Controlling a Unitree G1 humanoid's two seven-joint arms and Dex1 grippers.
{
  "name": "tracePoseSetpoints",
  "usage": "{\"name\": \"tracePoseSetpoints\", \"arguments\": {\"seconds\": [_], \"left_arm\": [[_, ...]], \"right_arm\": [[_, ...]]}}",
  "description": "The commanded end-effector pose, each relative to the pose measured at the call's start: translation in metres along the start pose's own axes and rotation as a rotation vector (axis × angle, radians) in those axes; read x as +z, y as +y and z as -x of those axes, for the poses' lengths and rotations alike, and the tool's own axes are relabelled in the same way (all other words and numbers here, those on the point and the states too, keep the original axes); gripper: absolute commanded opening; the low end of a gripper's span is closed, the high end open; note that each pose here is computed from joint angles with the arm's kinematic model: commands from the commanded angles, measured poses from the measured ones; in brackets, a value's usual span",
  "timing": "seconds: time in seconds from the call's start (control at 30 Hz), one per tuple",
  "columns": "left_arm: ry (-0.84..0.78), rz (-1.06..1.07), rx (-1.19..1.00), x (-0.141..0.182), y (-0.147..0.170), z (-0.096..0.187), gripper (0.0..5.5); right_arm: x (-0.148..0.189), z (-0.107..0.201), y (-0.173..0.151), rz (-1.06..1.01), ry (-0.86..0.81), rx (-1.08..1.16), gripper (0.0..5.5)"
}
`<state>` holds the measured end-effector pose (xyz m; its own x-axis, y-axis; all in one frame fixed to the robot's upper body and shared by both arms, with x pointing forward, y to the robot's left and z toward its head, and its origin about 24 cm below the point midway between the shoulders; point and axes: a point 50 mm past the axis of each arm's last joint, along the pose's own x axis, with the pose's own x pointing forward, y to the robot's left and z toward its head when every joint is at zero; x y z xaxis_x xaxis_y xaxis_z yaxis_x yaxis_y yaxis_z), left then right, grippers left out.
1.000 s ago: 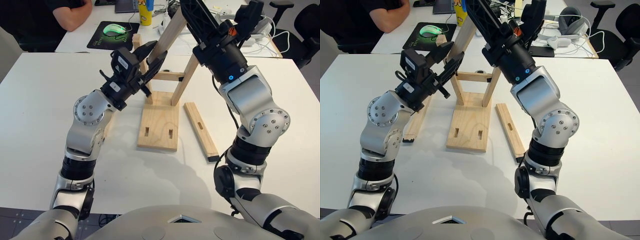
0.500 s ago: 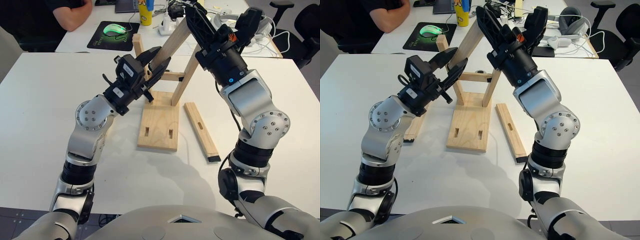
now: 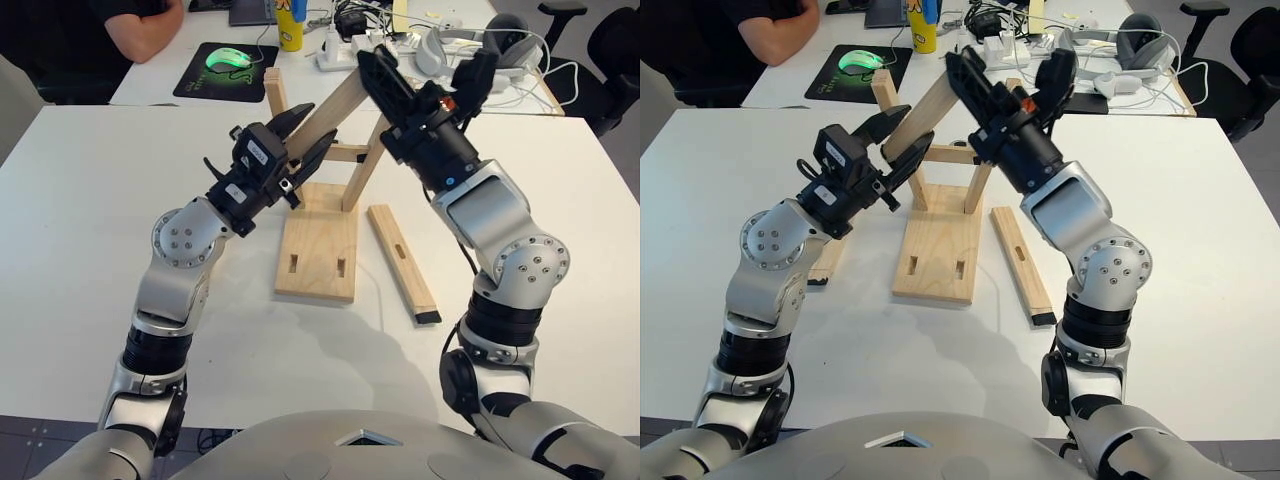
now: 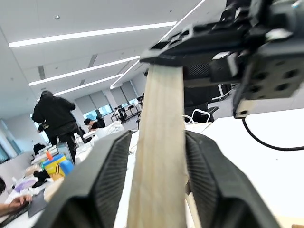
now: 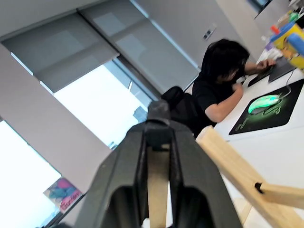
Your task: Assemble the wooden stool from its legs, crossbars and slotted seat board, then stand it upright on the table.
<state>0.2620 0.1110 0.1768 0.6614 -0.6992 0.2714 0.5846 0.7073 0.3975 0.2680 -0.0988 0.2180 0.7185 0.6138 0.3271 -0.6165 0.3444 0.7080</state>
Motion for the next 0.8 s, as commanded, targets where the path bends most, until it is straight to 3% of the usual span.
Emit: {"name": "tracePoseSetpoints", "arguments": {"seconds": [0.03,0.23,0.47,0.8], "left_arm": [[0.008,0.025,0.037,0.0,0.01,0.007,2.68],[-0.033,0.114,-0.034,0.009,0.006,0.01,3.49],[-0.02,0.234,-0.205,0.016,-0.026,0.011,4.43],[0.028,0.206,-0.019,0.009,0.009,0.026,4.49]], "right_arm": [[0.0,0.005,-0.005,0.074,0.034,-0.036,0.41],[0.005,0.012,-0.023,0.215,0.024,-0.162,0.41],[0.021,0.032,-0.049,0.276,-0.049,-0.329,0.41],[0.006,0.085,-0.051,0.43,0.098,-0.48,0.41]]}}
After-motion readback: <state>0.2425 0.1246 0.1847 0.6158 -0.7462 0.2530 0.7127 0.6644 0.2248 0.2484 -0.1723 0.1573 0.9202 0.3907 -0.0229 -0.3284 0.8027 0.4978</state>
